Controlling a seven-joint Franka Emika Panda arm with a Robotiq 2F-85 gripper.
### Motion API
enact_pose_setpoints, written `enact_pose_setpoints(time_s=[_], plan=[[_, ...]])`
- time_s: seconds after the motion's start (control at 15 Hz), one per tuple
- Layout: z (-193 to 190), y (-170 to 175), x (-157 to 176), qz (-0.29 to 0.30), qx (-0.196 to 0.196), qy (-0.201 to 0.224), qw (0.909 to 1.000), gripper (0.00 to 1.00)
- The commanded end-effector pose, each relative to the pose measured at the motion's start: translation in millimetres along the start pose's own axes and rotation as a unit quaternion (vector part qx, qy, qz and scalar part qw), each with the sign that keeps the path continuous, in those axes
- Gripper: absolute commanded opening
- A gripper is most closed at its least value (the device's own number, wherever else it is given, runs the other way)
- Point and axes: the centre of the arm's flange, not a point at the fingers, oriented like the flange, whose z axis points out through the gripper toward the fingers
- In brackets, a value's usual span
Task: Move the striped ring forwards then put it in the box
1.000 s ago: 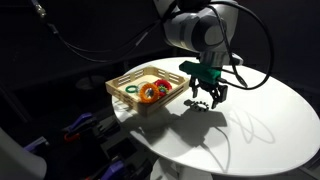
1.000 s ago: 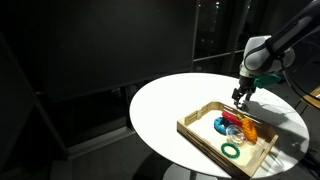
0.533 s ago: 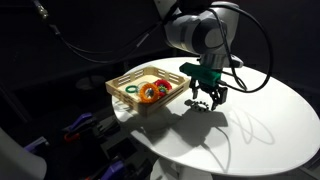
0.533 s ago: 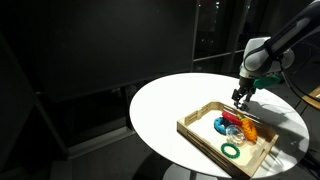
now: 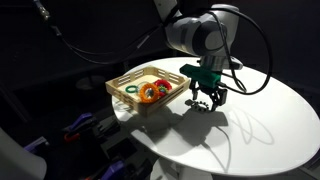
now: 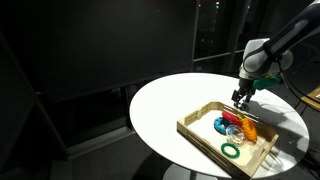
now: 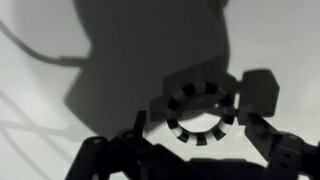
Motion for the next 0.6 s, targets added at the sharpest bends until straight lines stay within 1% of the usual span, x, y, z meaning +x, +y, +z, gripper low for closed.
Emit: enact_pose_setpoints(time_s=[0.0, 0.53], plan=[[0.0, 2.9, 6.2, 0.002, 0.005, 0.007, 1.0000, 1.00], [2.2, 1.8, 6.8, 0.001, 0.001, 0.005, 1.0000, 1.00]])
